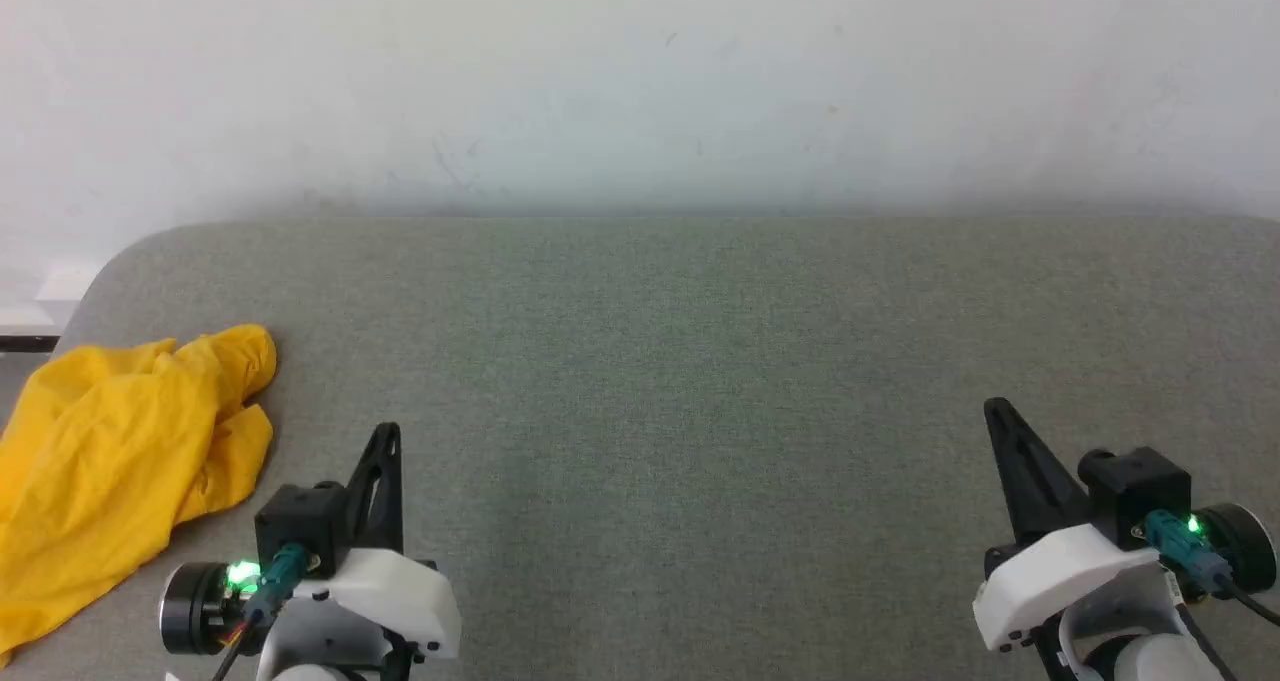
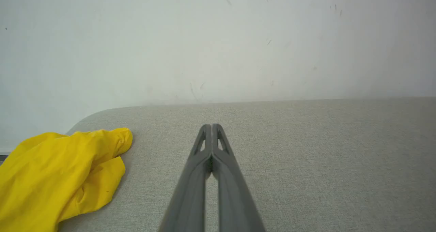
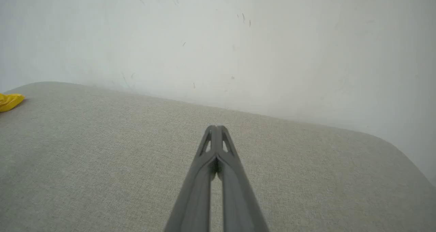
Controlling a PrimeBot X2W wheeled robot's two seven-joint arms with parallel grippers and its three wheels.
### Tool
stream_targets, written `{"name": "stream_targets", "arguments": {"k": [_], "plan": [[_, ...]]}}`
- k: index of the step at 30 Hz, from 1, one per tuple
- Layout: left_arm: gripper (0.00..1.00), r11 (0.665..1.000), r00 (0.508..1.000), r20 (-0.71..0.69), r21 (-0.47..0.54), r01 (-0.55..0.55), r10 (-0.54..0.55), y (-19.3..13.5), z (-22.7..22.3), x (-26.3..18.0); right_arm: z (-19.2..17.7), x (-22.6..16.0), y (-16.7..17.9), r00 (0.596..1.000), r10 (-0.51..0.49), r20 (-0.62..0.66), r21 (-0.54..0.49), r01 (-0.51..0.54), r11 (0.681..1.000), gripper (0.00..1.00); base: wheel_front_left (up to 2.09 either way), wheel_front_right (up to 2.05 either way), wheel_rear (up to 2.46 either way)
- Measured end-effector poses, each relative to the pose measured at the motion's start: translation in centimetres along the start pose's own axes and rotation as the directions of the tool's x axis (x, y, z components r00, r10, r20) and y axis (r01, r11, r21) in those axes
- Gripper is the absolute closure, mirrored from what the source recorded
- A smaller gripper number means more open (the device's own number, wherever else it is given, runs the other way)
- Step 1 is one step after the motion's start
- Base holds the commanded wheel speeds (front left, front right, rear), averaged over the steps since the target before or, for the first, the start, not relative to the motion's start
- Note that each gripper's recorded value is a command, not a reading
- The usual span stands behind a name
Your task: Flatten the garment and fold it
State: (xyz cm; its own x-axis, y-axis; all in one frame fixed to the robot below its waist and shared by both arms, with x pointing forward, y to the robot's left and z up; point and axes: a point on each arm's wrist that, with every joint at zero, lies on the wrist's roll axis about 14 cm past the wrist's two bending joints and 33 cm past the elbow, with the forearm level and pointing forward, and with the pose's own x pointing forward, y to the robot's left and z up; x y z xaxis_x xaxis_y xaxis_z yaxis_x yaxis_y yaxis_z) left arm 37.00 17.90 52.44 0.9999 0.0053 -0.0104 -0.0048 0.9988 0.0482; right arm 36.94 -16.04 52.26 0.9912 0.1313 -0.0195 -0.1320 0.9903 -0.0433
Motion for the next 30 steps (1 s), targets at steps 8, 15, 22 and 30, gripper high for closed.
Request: {"name": "stream_targets", "arguments": {"k": [8,15,22,30], "plan": [[1.00,1.000,1.000,0.000,0.000,0.000,0.000,0.00,0.00,0.00,0.00,0.00,0.00,1.000,0.000,0.000,0.000,0.000,1.000,1.00,0.00,0.00,0.00],[1.00,1.000,1.000,0.000,0.000,0.000,0.000,0.00,0.00,0.00,0.00,0.00,0.00,1.000,0.000,0.000,0.000,0.000,1.000,1.00,0.00,0.00,0.00],[1.00,1.000,1.000,0.000,0.000,0.000,0.000,0.00,0.00,0.00,0.00,0.00,0.00,1.000,0.000,0.000,0.000,0.000,1.000,1.00,0.00,0.00,0.00],[0.00,1.000,1.000,0.000,0.000,-0.001,0.001,0.02,-0.01,-0.01,-0.07,-0.02,-0.06,1.000,-0.001,-0.002,0.001,0.001,1.000,0.00,0.00,0.00,0.00]]}}
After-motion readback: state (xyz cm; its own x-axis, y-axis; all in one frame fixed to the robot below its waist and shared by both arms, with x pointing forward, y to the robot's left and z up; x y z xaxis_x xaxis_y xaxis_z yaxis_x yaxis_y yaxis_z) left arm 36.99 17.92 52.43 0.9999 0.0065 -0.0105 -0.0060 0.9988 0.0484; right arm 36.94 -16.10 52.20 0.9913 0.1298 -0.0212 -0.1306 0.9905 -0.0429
